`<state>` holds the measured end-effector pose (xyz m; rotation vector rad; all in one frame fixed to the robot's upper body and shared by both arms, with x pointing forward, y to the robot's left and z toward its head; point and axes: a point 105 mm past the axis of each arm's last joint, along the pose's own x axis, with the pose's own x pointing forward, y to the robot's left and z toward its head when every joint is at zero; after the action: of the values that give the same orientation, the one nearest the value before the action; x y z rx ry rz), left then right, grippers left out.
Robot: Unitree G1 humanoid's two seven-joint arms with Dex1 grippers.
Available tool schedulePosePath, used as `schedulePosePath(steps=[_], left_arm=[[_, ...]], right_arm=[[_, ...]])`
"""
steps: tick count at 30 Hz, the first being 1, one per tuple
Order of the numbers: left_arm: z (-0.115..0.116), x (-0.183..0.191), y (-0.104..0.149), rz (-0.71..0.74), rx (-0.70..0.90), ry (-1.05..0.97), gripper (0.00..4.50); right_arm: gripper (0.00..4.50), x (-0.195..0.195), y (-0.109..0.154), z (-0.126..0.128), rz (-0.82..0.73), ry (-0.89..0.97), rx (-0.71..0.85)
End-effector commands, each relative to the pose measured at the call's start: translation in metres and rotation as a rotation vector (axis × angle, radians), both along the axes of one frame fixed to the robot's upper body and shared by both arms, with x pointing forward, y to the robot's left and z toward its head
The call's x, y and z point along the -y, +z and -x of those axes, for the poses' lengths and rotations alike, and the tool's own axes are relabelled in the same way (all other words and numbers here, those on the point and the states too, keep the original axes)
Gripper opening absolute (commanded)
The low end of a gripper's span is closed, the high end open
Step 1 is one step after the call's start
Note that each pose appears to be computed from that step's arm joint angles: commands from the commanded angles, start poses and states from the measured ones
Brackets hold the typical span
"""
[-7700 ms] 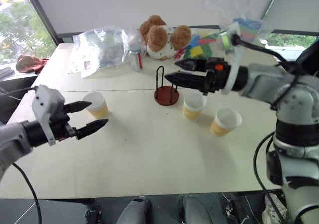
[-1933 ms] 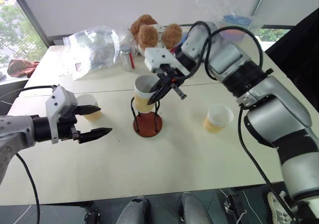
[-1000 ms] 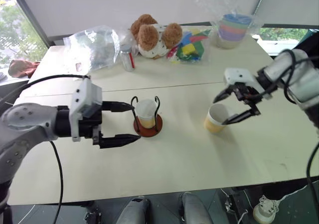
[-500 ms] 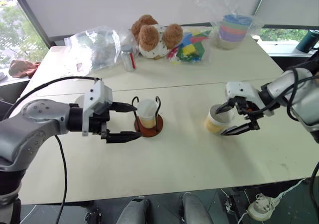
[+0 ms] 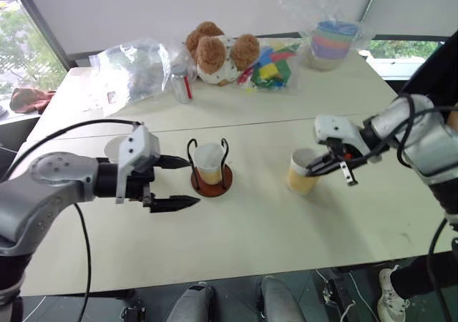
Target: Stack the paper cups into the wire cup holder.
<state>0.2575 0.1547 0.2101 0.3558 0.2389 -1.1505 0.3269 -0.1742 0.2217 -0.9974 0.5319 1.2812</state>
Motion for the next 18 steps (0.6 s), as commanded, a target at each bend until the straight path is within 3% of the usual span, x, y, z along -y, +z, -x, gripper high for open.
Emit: schedulePosePath(steps=[1, 3, 8, 18], left_arm=[[-0.005, -0.039, 0.015, -0.059, 0.059, 0.136, 4.5], [-0.002, -0.05, 0.02, -0.058, 0.059, 0.161, 4.5], [0.003, -0.06, 0.025, -0.039, 0.069, 0.205, 4.5], [0.012, -0.058, 0.014, -0.014, 0.064, 0.239, 4.5]], right_arm=[[0.09, -0.02, 0.079, -0.022, -0.017, 0.109, 0.25], [0.09, -0.04, 0.104, -0.026, -0.058, 0.19, 0.299], [0.09, -0.101, 0.135, -0.017, -0.215, 0.405, 0.299], [0.09, -0.154, 0.119, 0.013, -0.239, 0.668, 0.186]])
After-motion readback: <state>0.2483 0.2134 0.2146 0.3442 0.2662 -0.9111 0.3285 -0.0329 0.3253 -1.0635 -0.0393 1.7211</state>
